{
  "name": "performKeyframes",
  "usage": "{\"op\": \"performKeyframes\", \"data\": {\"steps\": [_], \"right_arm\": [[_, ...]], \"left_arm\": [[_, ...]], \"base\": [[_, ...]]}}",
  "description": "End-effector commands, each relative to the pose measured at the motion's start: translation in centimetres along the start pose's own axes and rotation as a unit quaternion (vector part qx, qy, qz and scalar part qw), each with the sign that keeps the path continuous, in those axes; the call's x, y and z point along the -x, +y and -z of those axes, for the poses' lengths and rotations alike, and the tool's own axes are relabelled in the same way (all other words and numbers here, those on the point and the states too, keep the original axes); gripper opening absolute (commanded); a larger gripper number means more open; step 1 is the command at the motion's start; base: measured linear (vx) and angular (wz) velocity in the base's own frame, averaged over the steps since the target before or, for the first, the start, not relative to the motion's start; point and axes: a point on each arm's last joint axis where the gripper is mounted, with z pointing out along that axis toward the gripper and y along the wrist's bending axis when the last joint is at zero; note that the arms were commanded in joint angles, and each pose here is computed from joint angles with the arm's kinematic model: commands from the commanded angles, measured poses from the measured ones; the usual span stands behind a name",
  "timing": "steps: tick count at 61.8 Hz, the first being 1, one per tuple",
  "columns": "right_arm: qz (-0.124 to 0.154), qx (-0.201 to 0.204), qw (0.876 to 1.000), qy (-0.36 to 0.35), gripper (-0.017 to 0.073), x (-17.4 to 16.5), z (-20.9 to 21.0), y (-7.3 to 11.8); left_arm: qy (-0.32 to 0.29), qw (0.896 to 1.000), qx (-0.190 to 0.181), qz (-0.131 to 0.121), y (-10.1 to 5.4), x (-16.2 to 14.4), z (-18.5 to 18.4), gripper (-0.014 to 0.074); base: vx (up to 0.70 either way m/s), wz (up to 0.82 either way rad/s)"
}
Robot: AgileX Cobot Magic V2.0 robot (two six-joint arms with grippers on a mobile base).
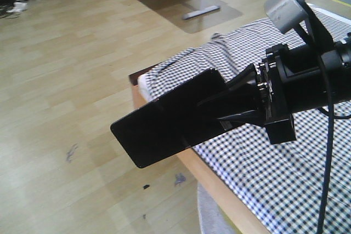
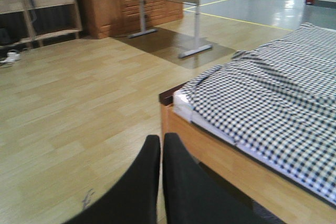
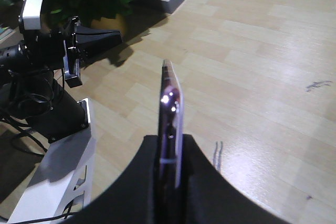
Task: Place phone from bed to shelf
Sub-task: 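Hold the phone raised in the right gripper while the base turns away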
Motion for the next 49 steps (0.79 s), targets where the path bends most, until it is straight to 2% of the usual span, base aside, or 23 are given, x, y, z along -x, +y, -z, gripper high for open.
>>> {"op": "performKeyframes", "data": {"steps": [1,49], "right_arm": [[0.011,0.038,0.999,-0.038,-0.0001,1.21,1.07,1.84],[0.011,0.038,0.999,-0.038,-0.0001,1.21,1.07,1.84]], "left_arm": [[-0.038,0.999,0.002,0.006,0.06,0.6,0.03,0.0001],[-0.038,0.999,0.002,0.006,0.06,0.6,0.03,0.0001]], "base": [[-0.12,0.47],[-0.13,0.5]]}}
